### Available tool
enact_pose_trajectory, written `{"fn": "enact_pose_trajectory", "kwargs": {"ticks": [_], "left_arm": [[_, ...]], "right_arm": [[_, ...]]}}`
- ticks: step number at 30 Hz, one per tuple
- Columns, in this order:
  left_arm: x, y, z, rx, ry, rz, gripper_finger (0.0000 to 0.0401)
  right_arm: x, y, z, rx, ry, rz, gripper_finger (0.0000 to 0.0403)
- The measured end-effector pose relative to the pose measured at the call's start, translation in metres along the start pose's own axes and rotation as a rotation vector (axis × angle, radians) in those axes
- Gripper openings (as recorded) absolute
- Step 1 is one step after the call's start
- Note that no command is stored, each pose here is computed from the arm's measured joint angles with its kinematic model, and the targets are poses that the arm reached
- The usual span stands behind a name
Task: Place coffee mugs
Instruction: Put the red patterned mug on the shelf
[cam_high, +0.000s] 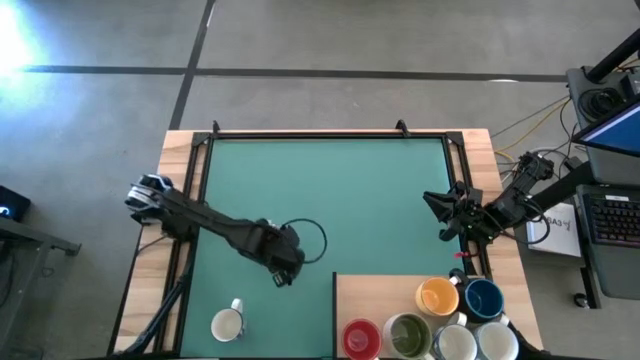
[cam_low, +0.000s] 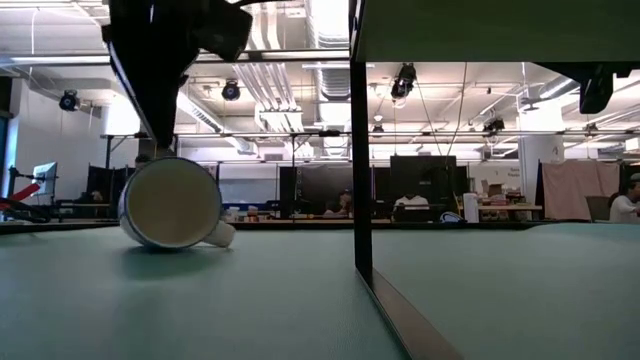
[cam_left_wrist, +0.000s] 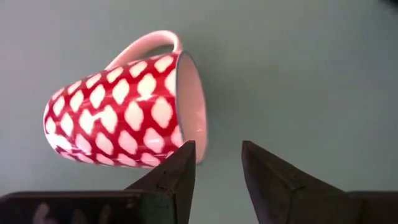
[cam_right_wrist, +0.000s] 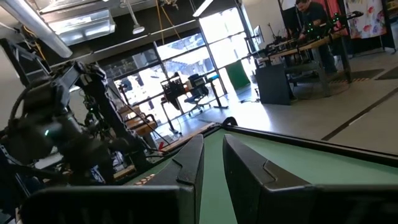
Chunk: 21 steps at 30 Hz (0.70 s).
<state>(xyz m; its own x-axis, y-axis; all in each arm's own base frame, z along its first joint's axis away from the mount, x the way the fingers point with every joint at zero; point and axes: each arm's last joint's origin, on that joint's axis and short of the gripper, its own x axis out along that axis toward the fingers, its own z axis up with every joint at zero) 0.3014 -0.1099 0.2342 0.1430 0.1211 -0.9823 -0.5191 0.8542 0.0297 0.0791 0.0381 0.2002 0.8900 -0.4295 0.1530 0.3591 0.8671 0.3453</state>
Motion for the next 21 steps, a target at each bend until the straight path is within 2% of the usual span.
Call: {"fn": "enact_pose_trajectory", "kwargs": {"ticks": [6, 13, 21], "left_arm": [[0.018, -0.022, 0.009, 0.09, 0.013, 0.222, 0.0114], [0.043, -0.046, 0.026, 0.058, 0.087, 0.522, 0.0114], [0.054, -0.063, 0.025, -0.018, 0.065, 0.538, 0.0115]], "right_arm": [[0.0, 0.0, 0.0, 0.0, 0.0, 0.0, 0.005], [0.0, 0.0, 0.0, 0.0, 0.0, 0.0, 0.005], [0.0, 0.0, 0.0, 0.0, 0.0, 0.0, 0.005]]}}
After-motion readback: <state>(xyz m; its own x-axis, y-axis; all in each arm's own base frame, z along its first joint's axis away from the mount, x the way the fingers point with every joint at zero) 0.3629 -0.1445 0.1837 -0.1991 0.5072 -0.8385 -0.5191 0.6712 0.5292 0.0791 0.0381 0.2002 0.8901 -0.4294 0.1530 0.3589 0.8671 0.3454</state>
